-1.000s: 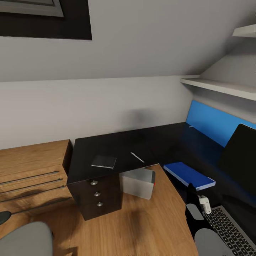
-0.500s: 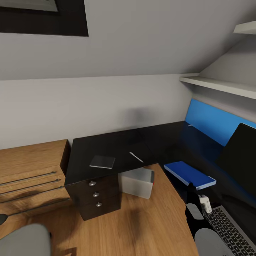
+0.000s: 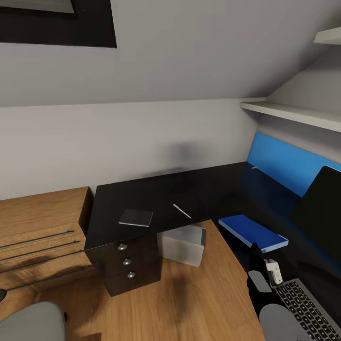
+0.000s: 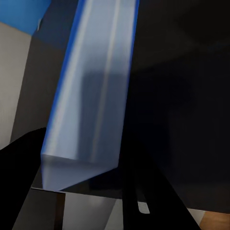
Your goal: In the bedroom, organize the workspace by keeping the computer under the desk, ensuring the monitor is on the desk, placing the keyboard on the desk next to the monitor, placing the mouse on the desk next to the keyboard, moving the folder from the swivel chair onto the desk next to the mouse, stacking the notebook on top of the folder with the pen on top of the notebook, and positioning the swivel chair next to the desk.
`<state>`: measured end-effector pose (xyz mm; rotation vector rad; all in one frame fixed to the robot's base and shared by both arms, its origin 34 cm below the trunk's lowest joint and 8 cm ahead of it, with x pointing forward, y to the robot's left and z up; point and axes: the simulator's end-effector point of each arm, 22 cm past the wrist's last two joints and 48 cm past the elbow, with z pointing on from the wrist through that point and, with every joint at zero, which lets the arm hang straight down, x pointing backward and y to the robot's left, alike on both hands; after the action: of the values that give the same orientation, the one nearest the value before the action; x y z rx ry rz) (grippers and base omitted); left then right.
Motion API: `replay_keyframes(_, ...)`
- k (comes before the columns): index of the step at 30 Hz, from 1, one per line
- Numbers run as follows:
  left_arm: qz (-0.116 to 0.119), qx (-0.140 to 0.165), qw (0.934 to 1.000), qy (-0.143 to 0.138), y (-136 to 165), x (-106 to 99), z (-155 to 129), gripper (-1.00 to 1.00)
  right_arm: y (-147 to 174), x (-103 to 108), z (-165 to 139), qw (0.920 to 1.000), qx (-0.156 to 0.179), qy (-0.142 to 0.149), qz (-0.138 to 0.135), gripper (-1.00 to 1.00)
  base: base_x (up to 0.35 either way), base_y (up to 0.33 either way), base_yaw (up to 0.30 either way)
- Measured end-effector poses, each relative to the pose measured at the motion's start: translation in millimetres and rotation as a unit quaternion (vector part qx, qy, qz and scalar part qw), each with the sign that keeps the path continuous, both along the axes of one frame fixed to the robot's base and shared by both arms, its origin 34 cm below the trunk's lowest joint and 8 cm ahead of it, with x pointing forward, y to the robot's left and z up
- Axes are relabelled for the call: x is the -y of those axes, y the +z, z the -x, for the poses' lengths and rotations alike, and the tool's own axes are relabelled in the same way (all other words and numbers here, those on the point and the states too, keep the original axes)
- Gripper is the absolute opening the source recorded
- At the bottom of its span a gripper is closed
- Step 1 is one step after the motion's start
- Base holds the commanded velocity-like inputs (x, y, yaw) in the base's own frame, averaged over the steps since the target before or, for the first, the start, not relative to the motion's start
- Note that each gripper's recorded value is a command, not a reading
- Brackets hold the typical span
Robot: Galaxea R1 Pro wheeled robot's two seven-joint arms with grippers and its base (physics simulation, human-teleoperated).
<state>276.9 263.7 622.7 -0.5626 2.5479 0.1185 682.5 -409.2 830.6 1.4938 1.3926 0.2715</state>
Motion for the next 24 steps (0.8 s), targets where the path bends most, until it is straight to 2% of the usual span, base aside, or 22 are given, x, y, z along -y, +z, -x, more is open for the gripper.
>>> replay_keyframes(24,0.000,0.000,1.0000,0.000,-3.3,0.0,-1.5,1.00,-1.1,1.1,-2.6,1.0000,0.002,0.000,0.002,-1.00,0.000,0.000,0.000)
